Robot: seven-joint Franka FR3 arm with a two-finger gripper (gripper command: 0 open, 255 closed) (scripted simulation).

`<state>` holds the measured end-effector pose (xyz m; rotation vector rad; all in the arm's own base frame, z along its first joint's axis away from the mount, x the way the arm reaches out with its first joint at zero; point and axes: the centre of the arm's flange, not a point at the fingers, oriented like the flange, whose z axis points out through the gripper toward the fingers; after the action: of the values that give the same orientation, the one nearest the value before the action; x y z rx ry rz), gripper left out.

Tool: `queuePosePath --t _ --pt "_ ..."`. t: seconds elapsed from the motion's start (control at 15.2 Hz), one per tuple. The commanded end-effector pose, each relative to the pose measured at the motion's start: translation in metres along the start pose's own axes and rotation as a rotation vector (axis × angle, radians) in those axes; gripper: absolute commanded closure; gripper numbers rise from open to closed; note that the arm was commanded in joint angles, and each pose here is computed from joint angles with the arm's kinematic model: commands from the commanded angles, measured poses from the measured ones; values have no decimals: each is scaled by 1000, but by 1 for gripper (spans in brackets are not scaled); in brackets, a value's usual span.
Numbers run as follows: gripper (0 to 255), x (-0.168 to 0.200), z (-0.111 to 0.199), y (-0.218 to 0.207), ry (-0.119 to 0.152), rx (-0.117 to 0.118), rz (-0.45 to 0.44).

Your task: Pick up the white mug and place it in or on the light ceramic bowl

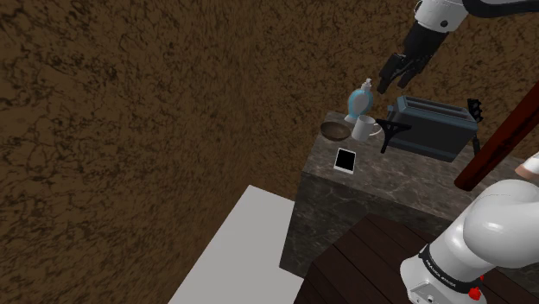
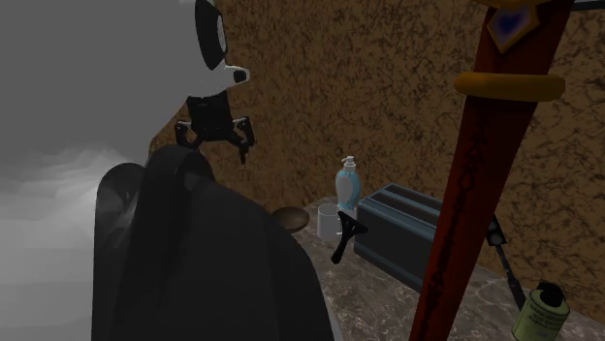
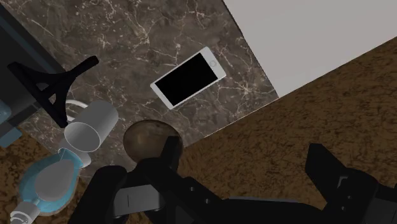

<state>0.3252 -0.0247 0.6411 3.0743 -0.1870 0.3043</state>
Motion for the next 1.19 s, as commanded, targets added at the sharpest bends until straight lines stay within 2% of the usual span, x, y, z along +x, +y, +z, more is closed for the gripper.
queuePosePath --t 0.0,1.12 --pt "0 0 0 0 0 0 0" --pt "0 91 156 143 -73 20 -57"
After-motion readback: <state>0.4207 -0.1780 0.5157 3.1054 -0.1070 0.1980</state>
